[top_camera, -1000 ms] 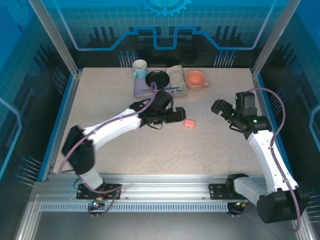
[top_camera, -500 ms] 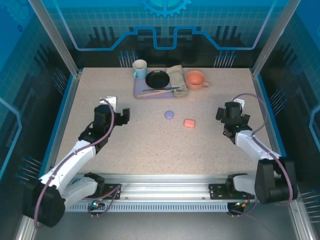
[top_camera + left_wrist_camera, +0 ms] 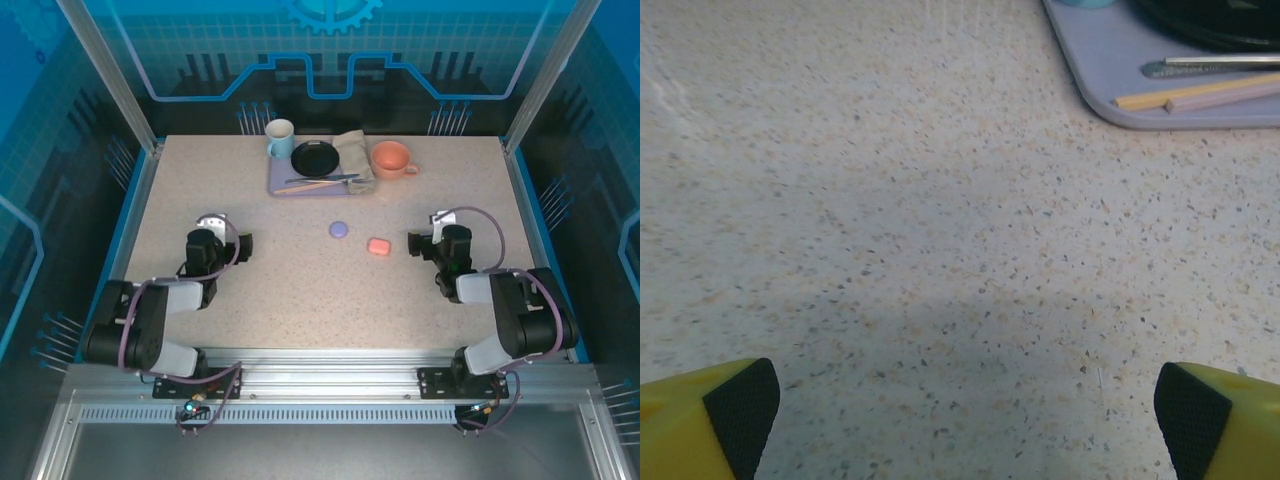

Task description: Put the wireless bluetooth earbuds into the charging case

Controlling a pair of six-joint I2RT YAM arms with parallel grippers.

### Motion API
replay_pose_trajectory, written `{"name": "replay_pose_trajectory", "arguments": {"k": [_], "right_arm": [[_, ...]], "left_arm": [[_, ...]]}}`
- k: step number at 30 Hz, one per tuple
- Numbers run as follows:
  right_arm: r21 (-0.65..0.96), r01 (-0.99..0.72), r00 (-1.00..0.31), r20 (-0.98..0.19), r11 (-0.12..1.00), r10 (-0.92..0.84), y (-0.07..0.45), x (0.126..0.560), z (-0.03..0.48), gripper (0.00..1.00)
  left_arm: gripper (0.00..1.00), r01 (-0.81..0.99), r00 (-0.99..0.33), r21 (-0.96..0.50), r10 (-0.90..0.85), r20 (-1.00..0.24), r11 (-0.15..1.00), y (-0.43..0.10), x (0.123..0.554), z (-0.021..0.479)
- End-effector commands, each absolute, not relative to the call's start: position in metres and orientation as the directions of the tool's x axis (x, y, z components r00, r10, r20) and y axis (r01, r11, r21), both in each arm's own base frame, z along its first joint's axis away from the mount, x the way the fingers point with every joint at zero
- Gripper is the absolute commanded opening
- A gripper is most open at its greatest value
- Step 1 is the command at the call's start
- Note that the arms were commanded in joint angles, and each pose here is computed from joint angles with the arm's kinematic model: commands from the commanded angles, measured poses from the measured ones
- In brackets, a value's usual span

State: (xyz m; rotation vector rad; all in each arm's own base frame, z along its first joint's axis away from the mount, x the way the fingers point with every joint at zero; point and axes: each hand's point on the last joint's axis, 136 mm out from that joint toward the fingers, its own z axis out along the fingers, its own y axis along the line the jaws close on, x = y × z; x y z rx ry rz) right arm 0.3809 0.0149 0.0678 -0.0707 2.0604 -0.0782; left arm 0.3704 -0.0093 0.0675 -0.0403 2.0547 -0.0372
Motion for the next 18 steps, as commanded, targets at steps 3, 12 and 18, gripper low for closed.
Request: {"name": "replay_pose_trajectory", "arguments": {"k": [3, 12, 18], "right_arm": [[-0.056, -0.100, -0.380, -0.921, 0.993, -0.090, 0.026, 0.397, 0.094, 1.00], [-0.057, -0.116, -0.388, -0.916, 0.992, -0.098, 0.030, 0.398, 0.093, 1.00], [-0.053, -0.126, -0.387, -0.917, 0.991, -0.099, 0.031, 0.397, 0.093, 1.00]], "left_arm": [[0.99, 0.027, -0.399, -0.116, -0.096, -0.912, 0.993, -0.010, 0.396, 0.089], [0.99, 0.022, -0.398, -0.114, -0.096, -0.912, 0.993, -0.008, 0.396, 0.089], [0.99, 0.022, -0.396, -0.114, -0.096, -0.913, 0.993, -0.009, 0.396, 0.090]]}}
